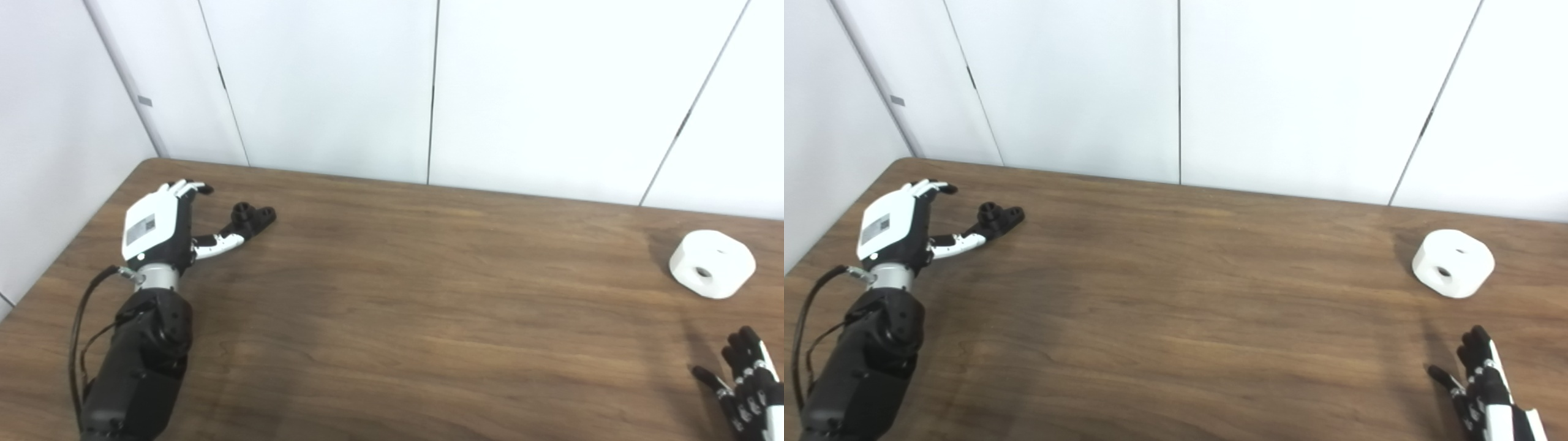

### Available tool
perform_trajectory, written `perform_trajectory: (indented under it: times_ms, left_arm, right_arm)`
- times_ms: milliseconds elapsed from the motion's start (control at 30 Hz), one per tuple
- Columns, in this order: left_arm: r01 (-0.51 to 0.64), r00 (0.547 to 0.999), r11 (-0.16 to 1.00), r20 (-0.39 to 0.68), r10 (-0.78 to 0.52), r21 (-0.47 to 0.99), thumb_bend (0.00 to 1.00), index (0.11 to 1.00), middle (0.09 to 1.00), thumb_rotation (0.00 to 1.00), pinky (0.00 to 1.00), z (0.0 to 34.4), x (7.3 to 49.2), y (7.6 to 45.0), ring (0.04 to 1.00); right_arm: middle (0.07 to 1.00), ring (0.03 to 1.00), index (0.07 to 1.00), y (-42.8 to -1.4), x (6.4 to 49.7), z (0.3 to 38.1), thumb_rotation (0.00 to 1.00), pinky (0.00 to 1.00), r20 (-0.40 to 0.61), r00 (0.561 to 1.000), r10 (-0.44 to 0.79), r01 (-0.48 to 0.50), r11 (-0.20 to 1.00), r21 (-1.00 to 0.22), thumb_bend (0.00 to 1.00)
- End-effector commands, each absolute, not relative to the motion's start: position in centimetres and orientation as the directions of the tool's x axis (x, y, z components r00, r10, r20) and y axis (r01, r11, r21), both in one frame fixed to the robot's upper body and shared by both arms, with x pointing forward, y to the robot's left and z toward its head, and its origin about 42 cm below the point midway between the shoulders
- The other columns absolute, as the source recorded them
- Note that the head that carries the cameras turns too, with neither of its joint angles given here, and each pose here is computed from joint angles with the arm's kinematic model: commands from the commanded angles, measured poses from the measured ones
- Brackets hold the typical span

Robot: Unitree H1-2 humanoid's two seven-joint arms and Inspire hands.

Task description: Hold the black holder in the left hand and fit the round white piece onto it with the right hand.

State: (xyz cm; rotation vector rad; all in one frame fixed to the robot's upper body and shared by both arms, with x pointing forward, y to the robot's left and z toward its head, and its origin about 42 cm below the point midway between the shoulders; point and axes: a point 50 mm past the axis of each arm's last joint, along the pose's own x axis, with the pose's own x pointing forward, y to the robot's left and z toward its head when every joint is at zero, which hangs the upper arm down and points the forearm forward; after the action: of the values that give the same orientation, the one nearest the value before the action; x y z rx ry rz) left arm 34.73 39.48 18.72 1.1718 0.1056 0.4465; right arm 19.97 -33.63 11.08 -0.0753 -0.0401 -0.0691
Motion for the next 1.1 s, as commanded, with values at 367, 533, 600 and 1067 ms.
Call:
perform_trajectory:
  times_ms: [367, 533, 600, 1067]
  left_arm:
    - [-0.279, 0.898, 0.289, 0.143, 0.417, 0.916, 0.91, 0.769, 0.905, 0.41, 0.98, 20.9, 38.9, 41.6, 0.953]
    - [-0.273, 0.897, 0.314, 0.122, 0.426, 0.909, 0.91, 0.751, 0.893, 0.41, 0.94, 20.8, 39.8, 42.0, 0.94]
    - [-0.269, 0.896, 0.312, 0.118, 0.429, 0.911, 0.92, 0.74, 0.889, 0.41, 0.94, 20.7, 40.0, 42.2, 0.938]
    - [-0.237, 0.903, 0.32, 0.087, 0.421, 0.917, 0.92, 0.707, 0.882, 0.39, 0.95, 20.0, 39.9, 42.1, 0.936]
  right_arm:
    - [1.0, 1.0, 1.0, -33.5, 18.9, 9.6, 1.0, 1.0, -0.047, 0.996, -0.07, 0.068, 0.997, -0.041, 0.63]
    - [1.0, 1.0, 1.0, -33.4, 18.9, 9.6, 1.0, 1.0, -0.049, 0.996, -0.069, 0.067, 0.997, -0.033, 0.63]
    - [1.0, 1.0, 1.0, -33.4, 18.9, 9.6, 1.0, 1.0, -0.049, 0.997, -0.067, 0.066, 0.997, -0.029, 0.63]
    - [0.997, 1.0, 1.0, -33.5, 18.7, 9.9, 1.0, 1.0, -0.043, 0.997, -0.065, 0.065, 0.998, -0.022, 0.63]
